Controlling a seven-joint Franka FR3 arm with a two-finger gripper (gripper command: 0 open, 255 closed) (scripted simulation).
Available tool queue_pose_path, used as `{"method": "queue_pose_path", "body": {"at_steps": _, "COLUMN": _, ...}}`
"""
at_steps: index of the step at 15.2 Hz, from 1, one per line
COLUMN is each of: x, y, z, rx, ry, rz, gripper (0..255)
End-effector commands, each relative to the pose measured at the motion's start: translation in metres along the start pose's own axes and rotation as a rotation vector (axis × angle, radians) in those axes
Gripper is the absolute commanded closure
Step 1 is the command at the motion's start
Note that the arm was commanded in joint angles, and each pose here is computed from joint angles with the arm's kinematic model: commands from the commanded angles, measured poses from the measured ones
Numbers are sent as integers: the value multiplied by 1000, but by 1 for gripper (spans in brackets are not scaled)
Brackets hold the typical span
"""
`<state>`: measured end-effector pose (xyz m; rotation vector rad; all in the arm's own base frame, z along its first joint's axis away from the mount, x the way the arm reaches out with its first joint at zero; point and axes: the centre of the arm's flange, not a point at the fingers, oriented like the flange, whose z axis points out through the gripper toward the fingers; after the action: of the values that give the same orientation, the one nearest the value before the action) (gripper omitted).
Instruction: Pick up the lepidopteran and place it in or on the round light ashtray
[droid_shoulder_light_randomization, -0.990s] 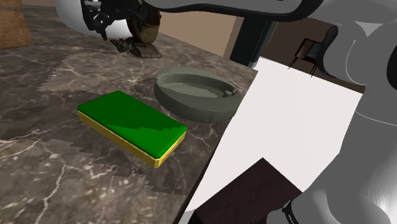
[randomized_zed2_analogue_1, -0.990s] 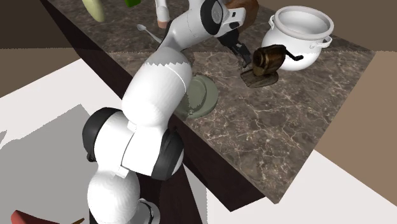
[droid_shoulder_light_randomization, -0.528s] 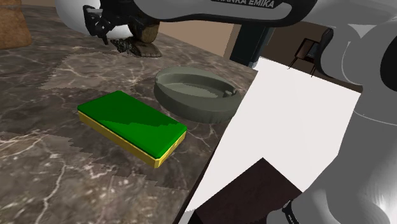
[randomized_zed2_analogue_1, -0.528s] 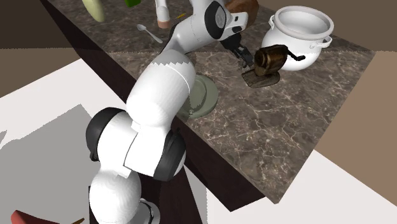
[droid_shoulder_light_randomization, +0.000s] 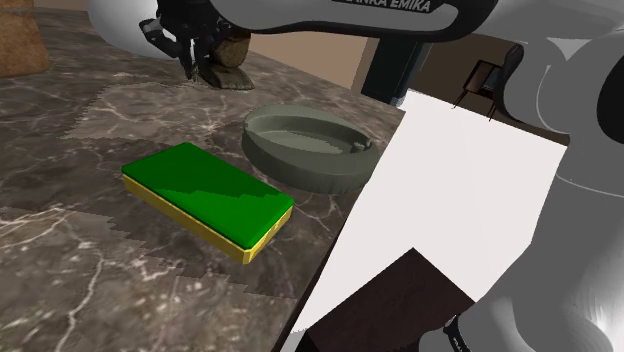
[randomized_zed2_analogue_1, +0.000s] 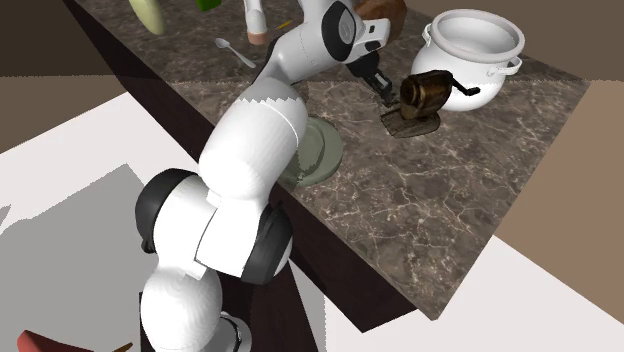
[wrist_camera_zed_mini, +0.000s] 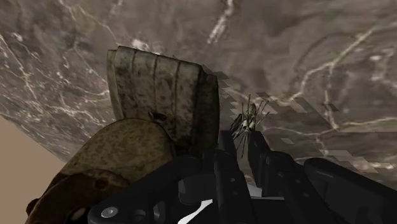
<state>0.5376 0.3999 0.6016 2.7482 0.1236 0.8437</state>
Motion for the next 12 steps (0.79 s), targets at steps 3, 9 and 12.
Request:
{"method": "queue_pose_path", "body": {"at_steps": 3, "x": 0, "y": 0, "z": 1, "rx": -1, "ry": -3, "rz": -1, "gripper": 255}}
{"method": "queue_pose_path", "body": {"at_steps": 9, "x": 11, "y": 6, "z": -15, "rx": -1, "ry": -3, "rz": -1, "gripper": 255}}
{"method": "queue_pose_path", "body": {"at_steps": 12, "x": 19, "y": 10, "z": -28, "rx": -1, "ry": -3, "rz": -1, "gripper": 255}}
